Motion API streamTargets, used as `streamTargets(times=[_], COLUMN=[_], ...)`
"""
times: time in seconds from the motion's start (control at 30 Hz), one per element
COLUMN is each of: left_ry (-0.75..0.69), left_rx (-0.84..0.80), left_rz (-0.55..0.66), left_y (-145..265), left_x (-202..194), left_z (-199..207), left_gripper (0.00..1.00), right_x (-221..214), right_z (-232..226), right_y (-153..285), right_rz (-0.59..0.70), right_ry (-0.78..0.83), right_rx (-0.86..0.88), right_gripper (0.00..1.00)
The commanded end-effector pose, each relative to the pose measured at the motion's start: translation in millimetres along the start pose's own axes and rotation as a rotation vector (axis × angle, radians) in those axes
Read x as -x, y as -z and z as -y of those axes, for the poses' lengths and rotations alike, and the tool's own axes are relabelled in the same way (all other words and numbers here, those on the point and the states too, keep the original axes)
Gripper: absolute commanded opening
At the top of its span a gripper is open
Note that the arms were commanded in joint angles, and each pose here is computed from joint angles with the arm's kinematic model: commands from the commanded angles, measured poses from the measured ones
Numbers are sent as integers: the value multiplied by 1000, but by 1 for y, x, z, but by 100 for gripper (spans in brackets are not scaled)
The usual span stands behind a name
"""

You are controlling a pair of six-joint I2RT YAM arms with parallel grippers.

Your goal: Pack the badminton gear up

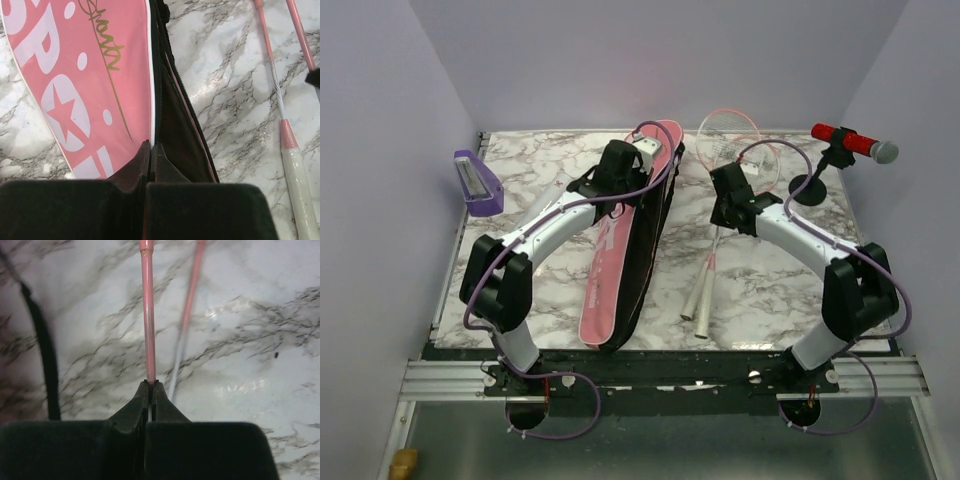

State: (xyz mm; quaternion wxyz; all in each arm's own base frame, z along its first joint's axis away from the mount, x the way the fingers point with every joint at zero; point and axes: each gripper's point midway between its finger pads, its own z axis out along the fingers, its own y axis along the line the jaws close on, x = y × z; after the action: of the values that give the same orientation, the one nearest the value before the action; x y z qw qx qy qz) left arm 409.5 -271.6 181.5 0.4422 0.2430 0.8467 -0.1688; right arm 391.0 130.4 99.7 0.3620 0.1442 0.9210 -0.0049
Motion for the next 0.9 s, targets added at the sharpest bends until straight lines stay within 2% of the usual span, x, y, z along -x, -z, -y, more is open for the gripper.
streamTargets(times=[0.0, 0.3, 0.5, 0.63, 0.87], left_ry=[26, 29, 37, 42, 42], left_rx=[-18, 18, 37, 35, 43], left_rz=[41, 44, 31, 27, 27], left_y=[-7, -13, -14, -15, -16], left_x=[17, 18, 12, 10, 14], left_z=[1, -14, -22, -22, -23], left_gripper=[0, 0, 0, 0, 0], right_x=[-30, -117, -134, -142, -174], right_z=[-25, -27, -19, -20, -19], right_y=[47, 108, 131, 151, 172], right_rz=[-49, -166, -168, -173, -201], right_ry=[100, 299, 316, 297, 401], right_rx=[123, 132, 78, 122, 119], right_gripper=[0, 0, 0, 0, 0])
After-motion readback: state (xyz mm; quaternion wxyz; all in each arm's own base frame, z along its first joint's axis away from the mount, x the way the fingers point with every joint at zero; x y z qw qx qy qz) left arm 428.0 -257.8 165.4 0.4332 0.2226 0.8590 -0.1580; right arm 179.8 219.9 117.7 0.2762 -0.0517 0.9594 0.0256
